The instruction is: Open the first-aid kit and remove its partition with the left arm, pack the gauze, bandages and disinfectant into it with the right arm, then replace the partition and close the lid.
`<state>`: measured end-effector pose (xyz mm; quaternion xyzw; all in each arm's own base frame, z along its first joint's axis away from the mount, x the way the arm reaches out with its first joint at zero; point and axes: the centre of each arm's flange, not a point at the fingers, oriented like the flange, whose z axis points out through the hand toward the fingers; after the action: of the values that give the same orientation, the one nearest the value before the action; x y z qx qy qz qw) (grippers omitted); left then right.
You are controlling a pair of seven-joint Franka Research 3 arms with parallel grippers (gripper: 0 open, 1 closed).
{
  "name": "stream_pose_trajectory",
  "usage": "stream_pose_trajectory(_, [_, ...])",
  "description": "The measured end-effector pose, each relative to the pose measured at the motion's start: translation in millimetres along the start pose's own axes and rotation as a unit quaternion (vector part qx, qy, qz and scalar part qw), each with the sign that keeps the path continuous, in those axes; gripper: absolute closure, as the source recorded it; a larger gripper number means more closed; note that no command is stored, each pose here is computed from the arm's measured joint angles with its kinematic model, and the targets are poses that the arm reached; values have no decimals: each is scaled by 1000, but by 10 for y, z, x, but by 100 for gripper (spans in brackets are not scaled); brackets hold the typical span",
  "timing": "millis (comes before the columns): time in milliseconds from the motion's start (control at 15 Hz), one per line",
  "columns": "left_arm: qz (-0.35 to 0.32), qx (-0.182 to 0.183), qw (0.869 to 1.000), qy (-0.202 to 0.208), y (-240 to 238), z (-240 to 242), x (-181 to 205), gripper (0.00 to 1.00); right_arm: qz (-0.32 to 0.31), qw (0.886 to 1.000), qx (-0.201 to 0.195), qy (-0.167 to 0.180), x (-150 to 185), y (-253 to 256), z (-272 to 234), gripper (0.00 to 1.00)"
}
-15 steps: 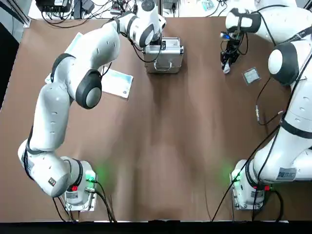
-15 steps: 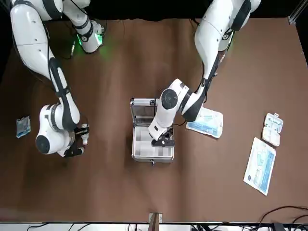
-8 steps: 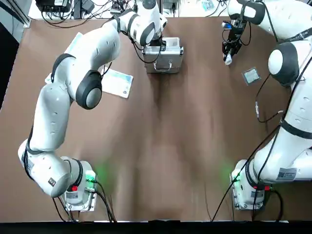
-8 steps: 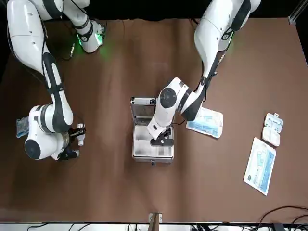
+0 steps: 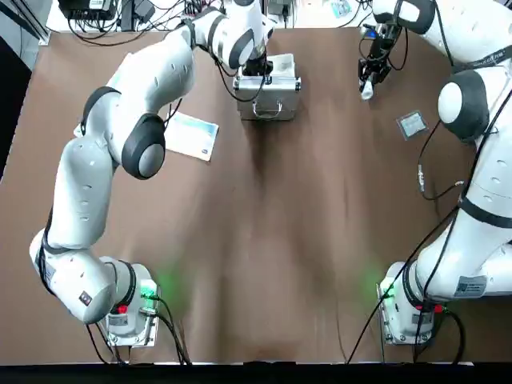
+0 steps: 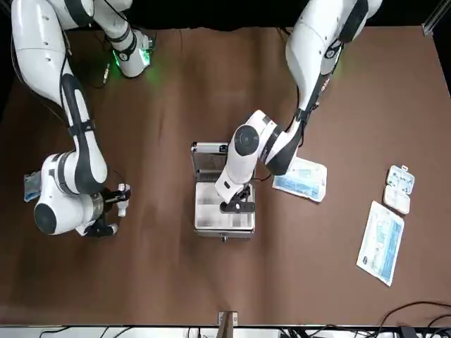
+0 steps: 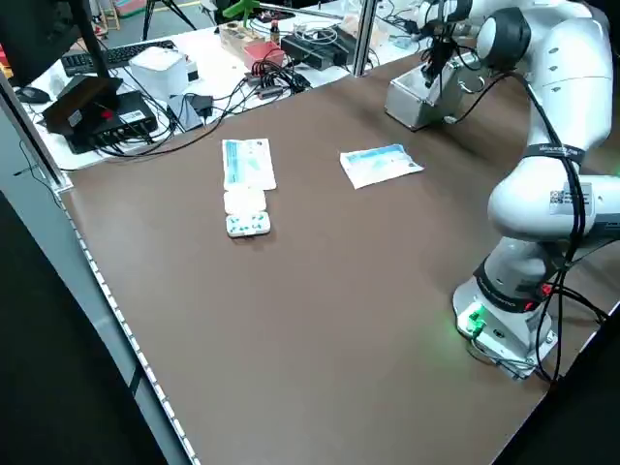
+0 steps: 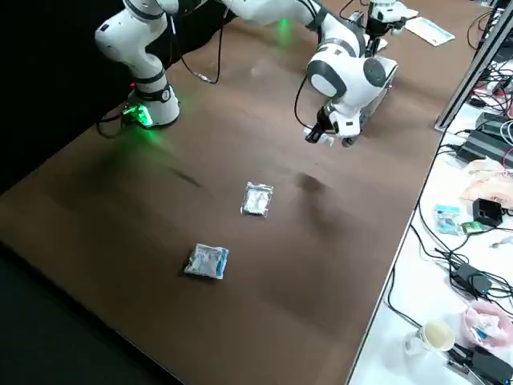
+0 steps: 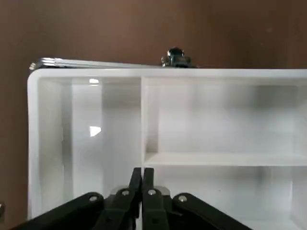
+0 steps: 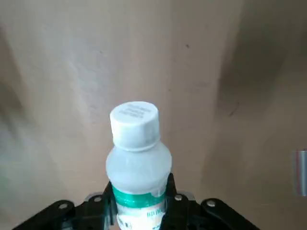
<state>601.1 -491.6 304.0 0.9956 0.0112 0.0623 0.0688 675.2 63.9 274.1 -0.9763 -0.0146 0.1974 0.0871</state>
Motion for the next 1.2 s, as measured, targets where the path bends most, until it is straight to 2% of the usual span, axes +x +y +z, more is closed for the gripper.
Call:
stream_pose_trajectory(200, [-35, -11, 999, 15, 29, -462, 66, 96, 14, 1000, 3, 16, 16, -248, -142, 60])
stream_pose_trajectory(400, [-45, -10, 999, 18, -34, -769, 128, 96, 23, 1000, 6, 15, -4, -540, -119, 60])
stream_pose_trajectory(733, [-64, -8, 997, 34, -532, -1325, 502, 96, 46, 998, 22, 34, -69, -1337, -142, 60])
stream_pose_trajectory(933, [-54, 13, 998, 19, -891, -1606, 635, 96, 59, 993, 47, 86, -74, -1879, -183, 60])
stream_pose_trajectory(1200, [-19, 35, 999, 2, -1693, -2029, 928, 96, 55, 983, 80, 154, -125, -2585, -129, 60])
